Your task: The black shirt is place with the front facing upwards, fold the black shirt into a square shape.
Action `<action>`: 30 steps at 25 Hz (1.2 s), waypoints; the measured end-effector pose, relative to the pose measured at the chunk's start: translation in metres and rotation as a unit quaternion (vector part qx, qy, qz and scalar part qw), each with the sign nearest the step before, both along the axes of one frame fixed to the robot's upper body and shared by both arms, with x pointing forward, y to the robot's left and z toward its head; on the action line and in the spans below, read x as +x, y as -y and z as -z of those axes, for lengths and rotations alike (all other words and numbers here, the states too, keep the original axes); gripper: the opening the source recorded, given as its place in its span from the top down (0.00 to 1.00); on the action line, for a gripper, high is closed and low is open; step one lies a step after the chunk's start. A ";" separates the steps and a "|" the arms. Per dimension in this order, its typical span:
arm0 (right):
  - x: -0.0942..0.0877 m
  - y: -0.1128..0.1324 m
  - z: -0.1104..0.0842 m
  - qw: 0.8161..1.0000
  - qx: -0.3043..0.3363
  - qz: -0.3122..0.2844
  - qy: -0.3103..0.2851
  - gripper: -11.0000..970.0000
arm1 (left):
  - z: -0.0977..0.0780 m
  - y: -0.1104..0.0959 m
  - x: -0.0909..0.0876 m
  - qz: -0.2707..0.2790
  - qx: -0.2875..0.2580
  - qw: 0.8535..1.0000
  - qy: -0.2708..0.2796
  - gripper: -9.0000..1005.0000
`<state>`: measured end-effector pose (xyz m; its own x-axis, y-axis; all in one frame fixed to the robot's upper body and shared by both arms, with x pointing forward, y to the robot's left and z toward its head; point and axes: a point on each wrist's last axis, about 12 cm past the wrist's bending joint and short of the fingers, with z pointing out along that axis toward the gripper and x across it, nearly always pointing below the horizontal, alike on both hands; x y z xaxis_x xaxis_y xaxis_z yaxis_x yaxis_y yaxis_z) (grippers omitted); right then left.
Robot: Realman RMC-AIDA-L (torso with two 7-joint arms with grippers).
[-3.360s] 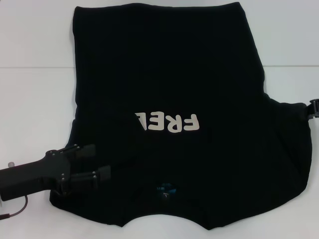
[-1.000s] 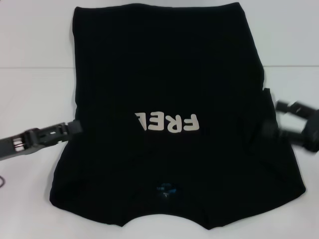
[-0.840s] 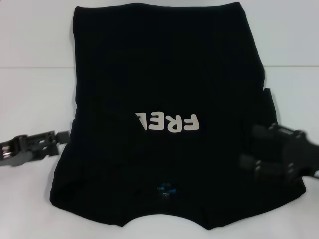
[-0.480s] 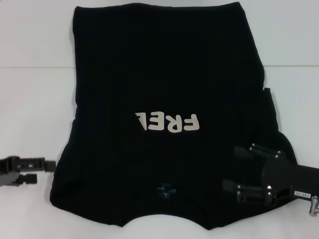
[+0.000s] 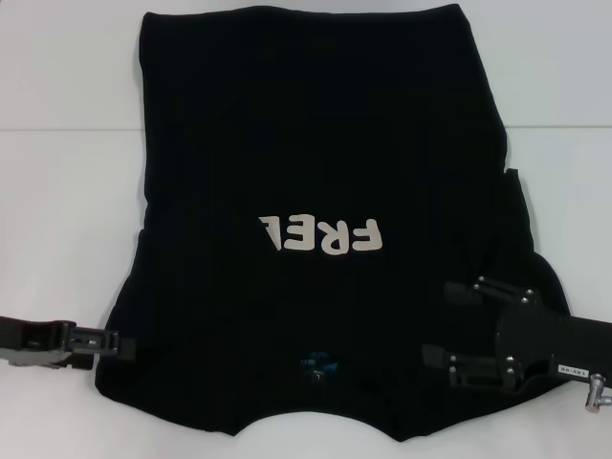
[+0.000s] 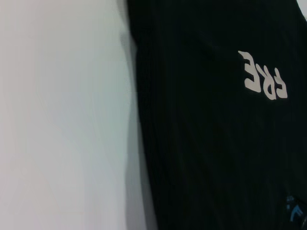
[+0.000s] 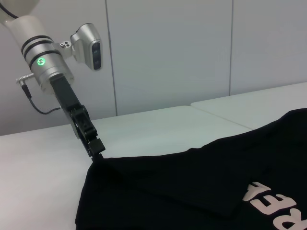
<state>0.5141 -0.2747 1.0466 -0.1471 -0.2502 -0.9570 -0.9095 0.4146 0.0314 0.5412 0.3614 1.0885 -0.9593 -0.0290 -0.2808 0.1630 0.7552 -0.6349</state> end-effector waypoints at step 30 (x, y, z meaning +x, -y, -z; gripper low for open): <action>0.000 -0.001 0.000 1.000 0.008 0.000 -0.009 0.06 | 0.003 0.016 0.010 0.038 0.053 0.998 0.020 0.17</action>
<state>0.5146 -0.2733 1.0470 -0.1641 -0.2339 -0.9583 -0.9084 0.4146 0.0543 0.5514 0.3457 1.0851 -0.9457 0.0746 -0.3163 0.2452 0.8025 -0.5440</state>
